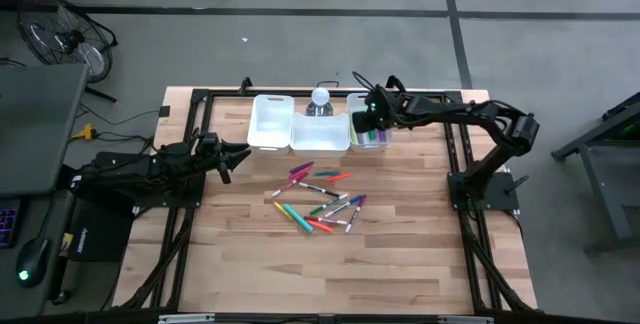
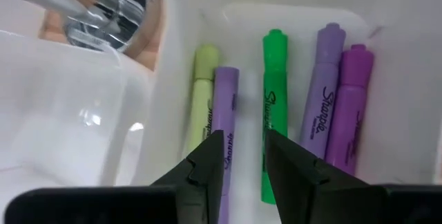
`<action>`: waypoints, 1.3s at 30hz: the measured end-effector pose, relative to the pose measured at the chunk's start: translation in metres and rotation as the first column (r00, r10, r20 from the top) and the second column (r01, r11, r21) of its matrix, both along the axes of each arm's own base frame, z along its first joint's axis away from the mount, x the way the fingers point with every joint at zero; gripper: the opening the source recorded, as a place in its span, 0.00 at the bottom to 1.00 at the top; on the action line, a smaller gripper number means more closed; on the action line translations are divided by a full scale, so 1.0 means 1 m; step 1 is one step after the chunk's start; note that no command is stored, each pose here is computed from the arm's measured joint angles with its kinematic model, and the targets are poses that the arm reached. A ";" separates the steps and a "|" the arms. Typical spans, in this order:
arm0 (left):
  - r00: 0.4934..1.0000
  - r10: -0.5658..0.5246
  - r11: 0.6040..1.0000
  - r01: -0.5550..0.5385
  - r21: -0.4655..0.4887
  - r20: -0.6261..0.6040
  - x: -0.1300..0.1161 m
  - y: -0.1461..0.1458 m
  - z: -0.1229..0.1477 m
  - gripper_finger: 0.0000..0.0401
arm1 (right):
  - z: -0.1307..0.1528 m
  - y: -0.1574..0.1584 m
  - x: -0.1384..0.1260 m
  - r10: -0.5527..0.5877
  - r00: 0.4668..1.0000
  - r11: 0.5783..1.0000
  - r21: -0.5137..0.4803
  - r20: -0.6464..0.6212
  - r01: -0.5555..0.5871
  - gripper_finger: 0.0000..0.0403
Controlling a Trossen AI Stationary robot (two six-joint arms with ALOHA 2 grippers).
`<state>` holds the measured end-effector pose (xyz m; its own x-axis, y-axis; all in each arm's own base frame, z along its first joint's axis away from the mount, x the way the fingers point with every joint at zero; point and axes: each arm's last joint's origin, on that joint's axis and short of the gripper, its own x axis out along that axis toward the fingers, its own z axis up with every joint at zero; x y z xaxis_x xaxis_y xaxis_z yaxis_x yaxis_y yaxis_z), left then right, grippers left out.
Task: Pick & Place Markers
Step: Put the blue highlighter pen into the right white bin
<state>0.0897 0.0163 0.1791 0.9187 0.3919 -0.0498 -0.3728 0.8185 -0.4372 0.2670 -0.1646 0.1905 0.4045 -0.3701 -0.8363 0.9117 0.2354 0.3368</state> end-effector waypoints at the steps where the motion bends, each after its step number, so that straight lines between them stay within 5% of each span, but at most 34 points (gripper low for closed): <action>1: 1.000 0.000 1.000 0.000 0.000 0.000 0.000 0.000 0.000 0.32 | 0.002 0.001 0.000 0.008 1.000 1.000 -0.008 0.004 -0.008 0.23; 12: 1.000 0.000 1.000 0.000 0.000 0.000 0.000 0.000 0.000 0.32 | 0.020 0.032 0.010 0.229 0.973 0.971 -0.069 0.015 -0.227 0.23; 23: 1.000 0.000 1.000 0.000 0.000 0.000 0.000 0.000 0.000 0.32 | 0.029 0.092 0.022 0.574 0.818 0.812 -0.114 -0.025 -0.573 0.23; 29: 1.000 0.000 1.000 0.000 0.000 0.000 0.000 0.000 0.000 0.32 | 0.027 0.138 0.000 0.642 0.767 0.752 -0.182 -0.017 -0.633 0.23; 39: 1.000 0.000 1.000 0.000 0.000 0.000 0.000 0.000 0.000 0.32 | 0.015 0.184 -0.058 0.671 0.739 0.730 -0.231 0.060 -0.644 0.23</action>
